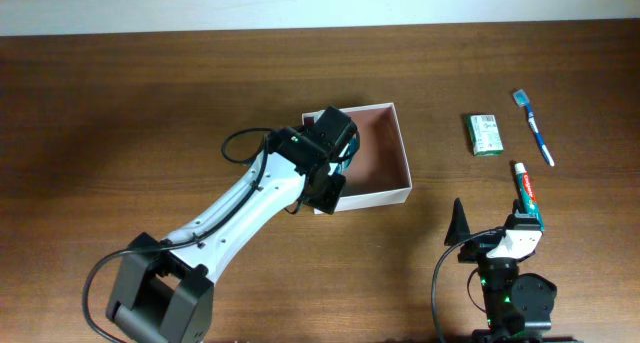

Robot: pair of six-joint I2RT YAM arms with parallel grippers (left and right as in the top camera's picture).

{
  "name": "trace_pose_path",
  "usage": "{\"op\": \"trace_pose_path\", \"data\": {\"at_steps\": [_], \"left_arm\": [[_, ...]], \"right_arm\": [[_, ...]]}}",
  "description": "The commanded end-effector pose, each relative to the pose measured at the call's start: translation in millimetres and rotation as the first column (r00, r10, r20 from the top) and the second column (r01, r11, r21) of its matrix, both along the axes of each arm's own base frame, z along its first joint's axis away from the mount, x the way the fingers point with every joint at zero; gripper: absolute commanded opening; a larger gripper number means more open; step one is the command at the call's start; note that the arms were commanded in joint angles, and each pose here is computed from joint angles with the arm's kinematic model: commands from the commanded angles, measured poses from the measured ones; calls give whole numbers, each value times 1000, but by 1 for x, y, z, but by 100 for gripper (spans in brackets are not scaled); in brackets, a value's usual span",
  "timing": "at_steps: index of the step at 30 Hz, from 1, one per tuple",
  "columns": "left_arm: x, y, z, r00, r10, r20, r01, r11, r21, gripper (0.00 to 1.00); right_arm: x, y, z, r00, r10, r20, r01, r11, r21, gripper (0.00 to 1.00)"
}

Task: Pack container
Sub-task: 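Lower and close the left gripper on the Listerine bottle cap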

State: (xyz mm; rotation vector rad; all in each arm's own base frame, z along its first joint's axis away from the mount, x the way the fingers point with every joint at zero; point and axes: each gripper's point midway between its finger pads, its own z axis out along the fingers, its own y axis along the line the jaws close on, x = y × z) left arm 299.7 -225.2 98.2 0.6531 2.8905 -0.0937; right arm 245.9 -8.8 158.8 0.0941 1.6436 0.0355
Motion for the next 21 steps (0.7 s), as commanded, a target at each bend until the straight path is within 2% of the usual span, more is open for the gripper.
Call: {"op": "trace_pose_path", "data": {"at_steps": [1, 8, 10, 14, 17, 21], "left_arm": [[-2, 3, -6, 1000, 1, -13, -1, 1000, 18, 56], [-2, 3, -5, 1000, 1, -12, 0, 1000, 18, 55], [-2, 3, -5, 1000, 1, -12, 0, 1000, 18, 47], [-2, 3, -5, 1000, 1, -12, 0, 1000, 18, 46], [-2, 3, -5, 1000, 1, -12, 0, 1000, 18, 38], [-2, 3, -5, 1000, 1, -13, -1, 1000, 18, 35]], "right_arm": [[0, -2, -3, 1000, -13, 0, 13, 1000, 9, 98], [0, -2, -3, 1000, -13, 0, 13, 1000, 9, 98], [0, -2, -3, 1000, -13, 0, 13, 1000, 9, 98], [0, -2, -3, 1000, -13, 0, 13, 1000, 9, 98], [0, -2, -3, 1000, -13, 0, 13, 1000, 9, 98], [0, -2, -3, 1000, -13, 0, 13, 1000, 9, 98]]}}
